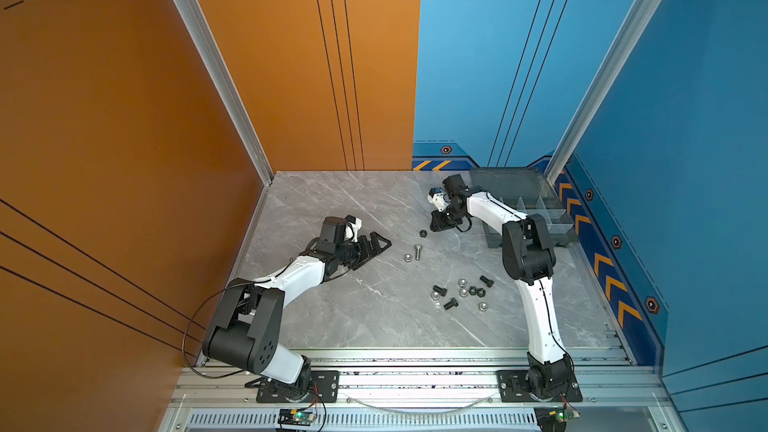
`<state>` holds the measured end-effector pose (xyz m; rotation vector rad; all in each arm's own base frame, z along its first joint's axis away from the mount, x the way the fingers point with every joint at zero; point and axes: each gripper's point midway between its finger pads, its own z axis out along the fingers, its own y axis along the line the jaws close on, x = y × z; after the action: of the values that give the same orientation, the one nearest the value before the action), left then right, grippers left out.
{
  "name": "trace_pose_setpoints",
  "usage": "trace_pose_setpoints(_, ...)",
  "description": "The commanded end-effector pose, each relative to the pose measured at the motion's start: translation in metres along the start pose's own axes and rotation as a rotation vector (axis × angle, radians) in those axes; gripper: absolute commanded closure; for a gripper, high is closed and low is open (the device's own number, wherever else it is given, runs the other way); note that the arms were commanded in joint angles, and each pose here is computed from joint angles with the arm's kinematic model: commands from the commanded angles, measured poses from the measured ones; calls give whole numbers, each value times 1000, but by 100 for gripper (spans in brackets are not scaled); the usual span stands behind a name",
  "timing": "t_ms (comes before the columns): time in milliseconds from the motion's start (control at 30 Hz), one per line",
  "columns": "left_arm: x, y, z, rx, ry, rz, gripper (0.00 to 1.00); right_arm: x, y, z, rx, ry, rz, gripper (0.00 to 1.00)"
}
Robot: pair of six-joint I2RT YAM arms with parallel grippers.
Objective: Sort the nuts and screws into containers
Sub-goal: 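Lower the right gripper and close it on the black wing nut, then carry the black wing nut with the right gripper to the box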
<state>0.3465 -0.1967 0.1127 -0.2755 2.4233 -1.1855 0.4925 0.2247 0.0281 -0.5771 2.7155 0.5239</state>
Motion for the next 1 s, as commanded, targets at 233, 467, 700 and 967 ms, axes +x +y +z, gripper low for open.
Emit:
trace_pose_setpoints(233,3,2,-1,9,7,-4,2,10,-7,-6,-25,15,49,100)
trace_pose_setpoints(467,3,2,-2,8,5,-3,2,-4,-4,-29,-92,-70,96,100)
trace_pose_setpoints(700,3,2,-3,7,3,-4,2,-13,-8,-65,-135,-163,146,100)
trace_pose_setpoints(967,3,2,-4,8,0,-2,2,-28,-41,-136,-86,-328,220,100)
